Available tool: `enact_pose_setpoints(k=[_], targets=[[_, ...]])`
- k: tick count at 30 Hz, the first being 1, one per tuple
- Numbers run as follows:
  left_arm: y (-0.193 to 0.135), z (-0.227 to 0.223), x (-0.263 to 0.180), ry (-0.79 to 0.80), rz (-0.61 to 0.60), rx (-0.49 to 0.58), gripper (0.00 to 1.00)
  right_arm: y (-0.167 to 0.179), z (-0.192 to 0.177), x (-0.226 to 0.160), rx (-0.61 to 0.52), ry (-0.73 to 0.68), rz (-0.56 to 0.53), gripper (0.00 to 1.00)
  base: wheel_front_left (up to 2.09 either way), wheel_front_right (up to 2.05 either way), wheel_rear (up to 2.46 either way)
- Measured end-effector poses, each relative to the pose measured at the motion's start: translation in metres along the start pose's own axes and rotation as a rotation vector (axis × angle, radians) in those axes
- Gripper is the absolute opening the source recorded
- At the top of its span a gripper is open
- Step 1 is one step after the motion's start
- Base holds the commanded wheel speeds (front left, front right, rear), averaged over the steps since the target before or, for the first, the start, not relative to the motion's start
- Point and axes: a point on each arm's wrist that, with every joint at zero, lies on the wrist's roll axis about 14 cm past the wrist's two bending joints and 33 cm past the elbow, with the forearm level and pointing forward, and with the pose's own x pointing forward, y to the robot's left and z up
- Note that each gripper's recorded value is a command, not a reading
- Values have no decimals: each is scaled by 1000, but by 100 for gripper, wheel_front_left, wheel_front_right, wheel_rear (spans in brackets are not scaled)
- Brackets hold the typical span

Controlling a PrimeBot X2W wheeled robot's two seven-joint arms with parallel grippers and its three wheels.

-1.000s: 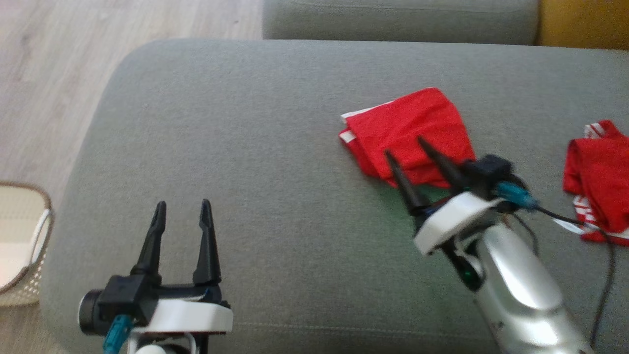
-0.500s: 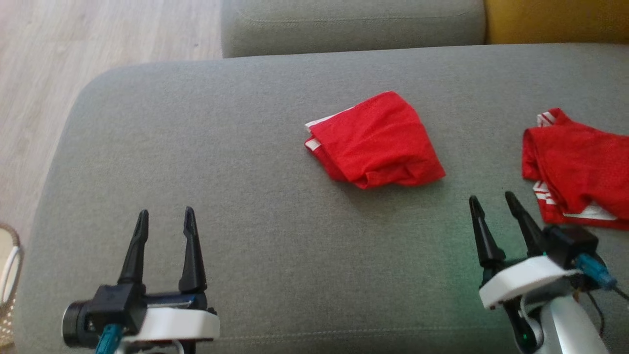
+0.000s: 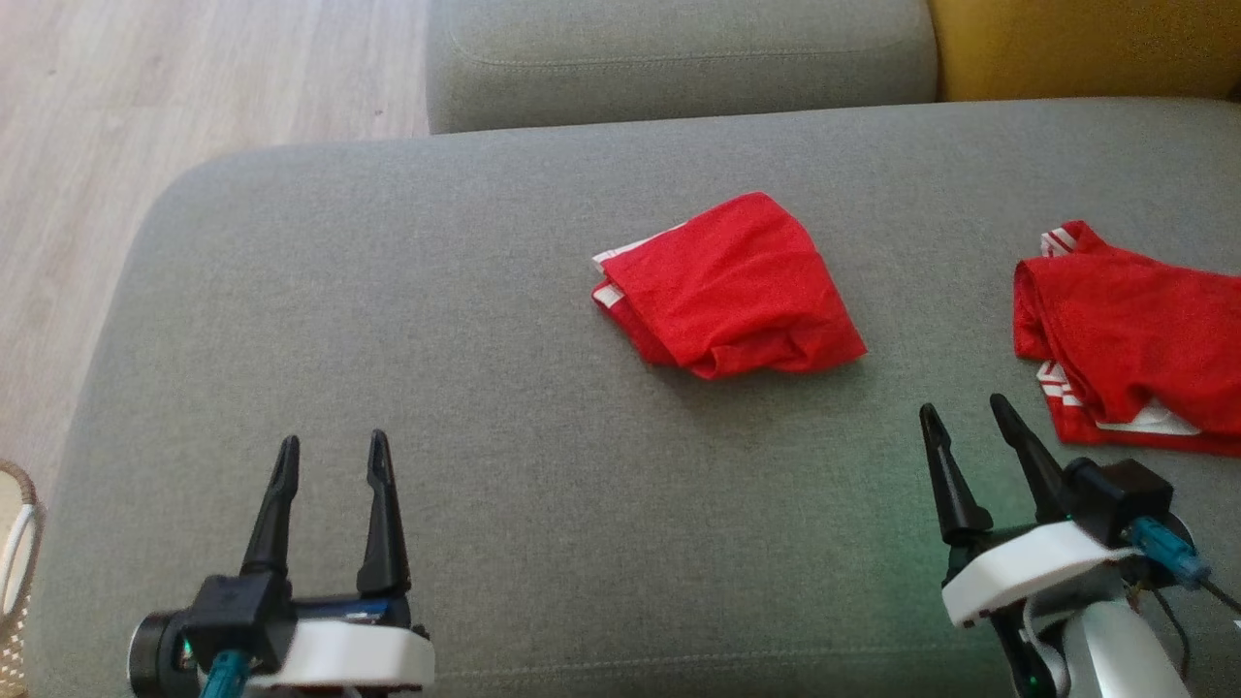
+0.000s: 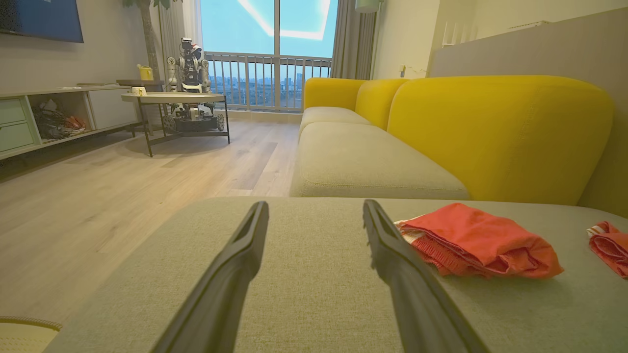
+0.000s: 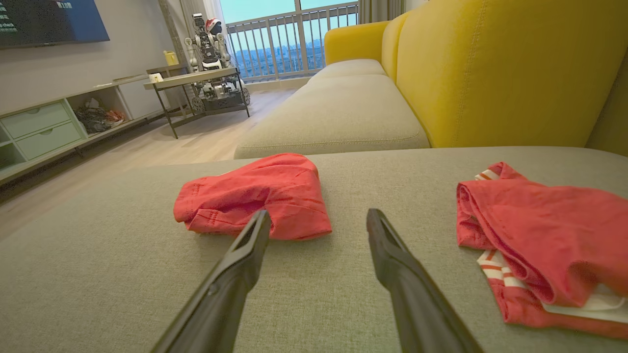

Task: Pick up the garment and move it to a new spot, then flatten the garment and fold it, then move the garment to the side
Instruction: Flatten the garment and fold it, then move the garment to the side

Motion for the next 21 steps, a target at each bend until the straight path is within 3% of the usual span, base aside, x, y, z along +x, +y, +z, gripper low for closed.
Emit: enact_pose_setpoints(k=[15, 21], targets=[[9, -16, -14, 55, 20, 7, 100, 15, -1, 5, 0, 4, 44, 100, 0, 0, 0], [9, -34, -16, 118, 20, 5, 100, 19, -38, 20, 97, 122, 32, 100, 0, 0, 0]])
